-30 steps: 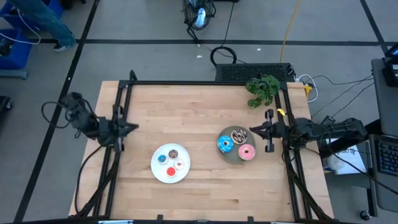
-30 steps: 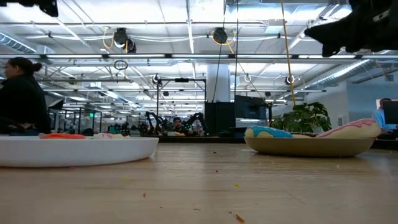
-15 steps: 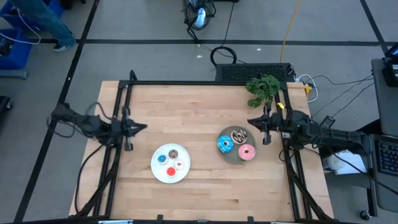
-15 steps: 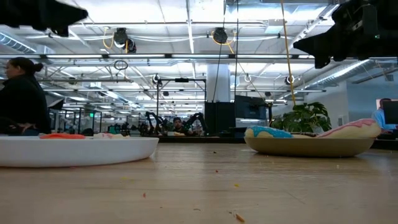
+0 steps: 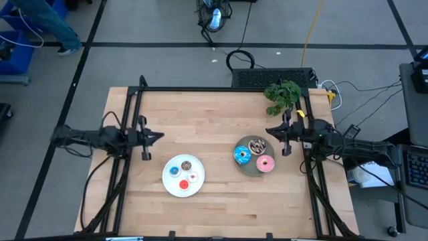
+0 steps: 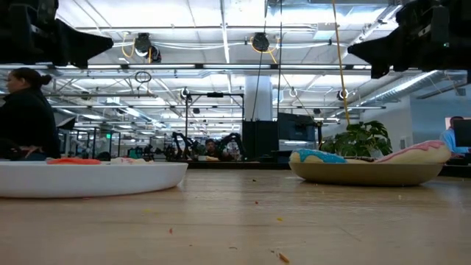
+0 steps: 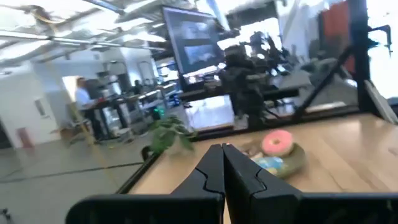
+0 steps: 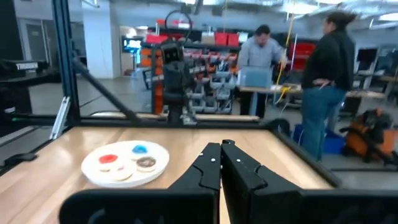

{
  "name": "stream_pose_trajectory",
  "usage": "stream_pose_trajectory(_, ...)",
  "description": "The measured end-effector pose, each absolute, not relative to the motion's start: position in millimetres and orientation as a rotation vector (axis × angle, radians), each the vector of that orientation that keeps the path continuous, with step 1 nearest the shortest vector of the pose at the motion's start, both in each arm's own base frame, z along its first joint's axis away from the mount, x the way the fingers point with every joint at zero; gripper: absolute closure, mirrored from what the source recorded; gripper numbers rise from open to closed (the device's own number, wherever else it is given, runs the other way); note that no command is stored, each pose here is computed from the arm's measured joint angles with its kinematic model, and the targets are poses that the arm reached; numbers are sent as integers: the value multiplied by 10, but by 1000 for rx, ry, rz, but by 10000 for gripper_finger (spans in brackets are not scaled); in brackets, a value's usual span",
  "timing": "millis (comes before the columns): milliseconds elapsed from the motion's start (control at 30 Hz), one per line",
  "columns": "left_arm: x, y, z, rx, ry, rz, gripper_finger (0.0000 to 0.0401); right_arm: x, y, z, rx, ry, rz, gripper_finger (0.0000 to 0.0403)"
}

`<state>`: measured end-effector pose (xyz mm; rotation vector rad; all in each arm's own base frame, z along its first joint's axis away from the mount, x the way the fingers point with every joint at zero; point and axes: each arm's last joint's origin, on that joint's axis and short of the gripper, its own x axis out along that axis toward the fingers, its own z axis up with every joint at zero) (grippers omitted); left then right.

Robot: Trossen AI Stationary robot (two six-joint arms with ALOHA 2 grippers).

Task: Pick & Place donuts
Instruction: Return to Home Position

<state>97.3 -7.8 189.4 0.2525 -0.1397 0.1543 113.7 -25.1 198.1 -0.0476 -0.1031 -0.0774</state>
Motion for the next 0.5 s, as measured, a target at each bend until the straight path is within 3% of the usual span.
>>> stream_pose_trajectory(267,912,-17,1976,291,-142,152,400,952,-251,2011,-37,-153,-65,403)
stream_pose_trajectory(500,967,68,1707,233,-22,182,400,902,-279,1879,10,-206,-88,403)
